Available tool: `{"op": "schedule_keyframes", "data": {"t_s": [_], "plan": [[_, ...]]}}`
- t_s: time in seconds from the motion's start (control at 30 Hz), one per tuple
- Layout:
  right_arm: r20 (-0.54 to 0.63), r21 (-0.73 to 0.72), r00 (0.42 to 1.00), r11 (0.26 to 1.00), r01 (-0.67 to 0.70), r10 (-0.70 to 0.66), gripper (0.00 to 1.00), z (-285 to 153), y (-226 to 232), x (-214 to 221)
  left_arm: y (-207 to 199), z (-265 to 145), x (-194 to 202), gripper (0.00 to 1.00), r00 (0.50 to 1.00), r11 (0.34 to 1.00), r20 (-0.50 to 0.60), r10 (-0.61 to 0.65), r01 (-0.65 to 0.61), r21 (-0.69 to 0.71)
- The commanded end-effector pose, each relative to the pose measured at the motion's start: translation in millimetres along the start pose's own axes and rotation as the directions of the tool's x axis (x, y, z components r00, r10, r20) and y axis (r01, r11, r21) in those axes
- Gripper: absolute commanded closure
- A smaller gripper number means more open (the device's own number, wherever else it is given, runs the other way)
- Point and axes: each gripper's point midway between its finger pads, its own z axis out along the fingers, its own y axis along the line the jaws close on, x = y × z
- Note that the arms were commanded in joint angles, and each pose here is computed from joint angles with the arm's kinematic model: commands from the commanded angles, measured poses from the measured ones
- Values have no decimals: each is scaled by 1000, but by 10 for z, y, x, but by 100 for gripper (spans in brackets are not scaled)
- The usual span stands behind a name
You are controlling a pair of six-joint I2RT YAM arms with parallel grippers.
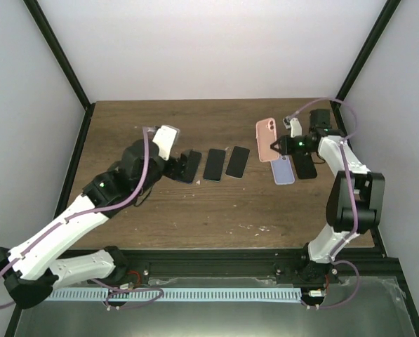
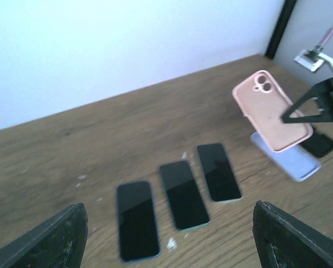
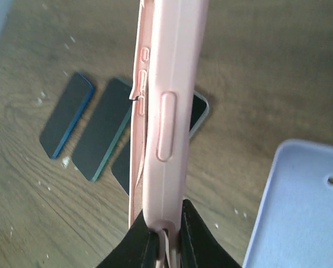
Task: Take the phone out of the phone case
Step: Place the phone at the center of the board, then place the phone case at the center of the board.
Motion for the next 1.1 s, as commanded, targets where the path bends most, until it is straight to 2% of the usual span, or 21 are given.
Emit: {"op": "schedule_keyframes", "data": {"t_s": [0.0, 0.13, 0.33, 0.53, 0.73, 0.8, 0.87, 0.93, 1.07], "plan": [[-204, 11, 975, 996, -92, 93, 95, 207, -128, 388, 306, 68, 702, 19, 973, 996, -231, 23, -42, -79], [-277, 29, 954, 994, -109, 113, 96, 347, -254, 465, 479, 78, 963, 19, 981, 994, -193, -9, -13, -110], [-348, 237, 926, 969, -66, 148, 97, 409, -735, 586, 755, 36, 994, 18, 985, 980, -168, -36, 2, -200], [-321, 392, 931, 919, -35, 172, 99, 215, -1144, 560, 753, -5, 1003, 19, 987, 982, -154, -39, 9, -189], [-271, 435, 949, 900, -26, 159, 99, -7, -1251, 393, 772, -36, 981, 19, 989, 980, -142, -39, 10, -197], [-254, 385, 958, 922, -23, 130, 99, -36, -1116, 302, 766, -31, 990, 19, 989, 981, -145, -39, 10, -194], [-237, 225, 969, 974, -19, 74, 99, 7, -794, 245, 771, -33, 984, 19, 989, 980, -143, -39, 10, -197], [-234, 87, 971, 996, -23, 43, 98, 43, -502, 277, 788, -37, 990, 19, 989, 979, -143, -39, 8, -206], [-319, 0, 944, 997, -83, 78, 97, 212, -293, 606, 793, -38, 991, 19, 989, 978, -143, -38, 8, -209]]}}
